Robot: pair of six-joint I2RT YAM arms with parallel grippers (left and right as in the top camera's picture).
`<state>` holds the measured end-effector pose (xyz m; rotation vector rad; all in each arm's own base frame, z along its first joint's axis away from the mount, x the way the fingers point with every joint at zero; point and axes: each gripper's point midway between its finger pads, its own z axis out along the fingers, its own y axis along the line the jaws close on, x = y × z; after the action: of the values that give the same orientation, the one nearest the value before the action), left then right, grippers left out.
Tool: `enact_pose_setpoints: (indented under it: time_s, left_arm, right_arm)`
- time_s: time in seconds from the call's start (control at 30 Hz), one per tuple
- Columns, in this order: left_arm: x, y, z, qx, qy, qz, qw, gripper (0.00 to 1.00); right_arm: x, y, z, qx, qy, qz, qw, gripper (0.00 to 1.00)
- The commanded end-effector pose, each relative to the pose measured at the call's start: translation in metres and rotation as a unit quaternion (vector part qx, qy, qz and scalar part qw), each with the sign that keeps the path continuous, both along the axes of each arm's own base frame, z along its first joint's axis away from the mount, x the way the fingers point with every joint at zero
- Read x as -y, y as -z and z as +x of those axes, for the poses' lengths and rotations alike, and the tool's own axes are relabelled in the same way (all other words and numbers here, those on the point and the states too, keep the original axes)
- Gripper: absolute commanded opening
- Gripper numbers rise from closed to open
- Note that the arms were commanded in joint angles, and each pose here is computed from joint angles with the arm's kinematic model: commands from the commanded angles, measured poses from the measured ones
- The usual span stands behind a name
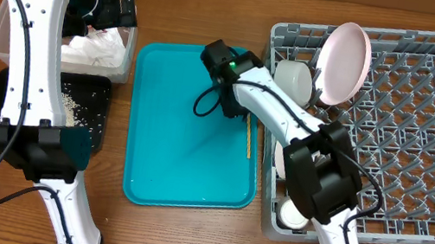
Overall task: Sort waste into correct bins and load items into the dishwasher
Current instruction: 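Return the right gripper to the tray and grasp the second chopstick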
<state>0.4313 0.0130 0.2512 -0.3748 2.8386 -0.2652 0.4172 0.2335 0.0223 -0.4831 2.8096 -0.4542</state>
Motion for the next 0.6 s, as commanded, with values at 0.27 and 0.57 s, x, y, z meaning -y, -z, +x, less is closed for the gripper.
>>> enact_pose_setpoints:
  time_s: [0.27,0.57]
  left_arm:
    - [0.003,-0.005,-0.002,0.005,-0.001,-0.006,1.0,1.0]
    - [0.003,-0.005,-0.002,0.005,-0.001,-0.006,1.0,1.0]
  right_arm:
    - [-0.025,0.011,-0.008,-0.04,-0.032,0.056,0.997,0.45]
    - [-0.007,0.02,-0.007,-0.082,0.009,0.094,0.992,0.45]
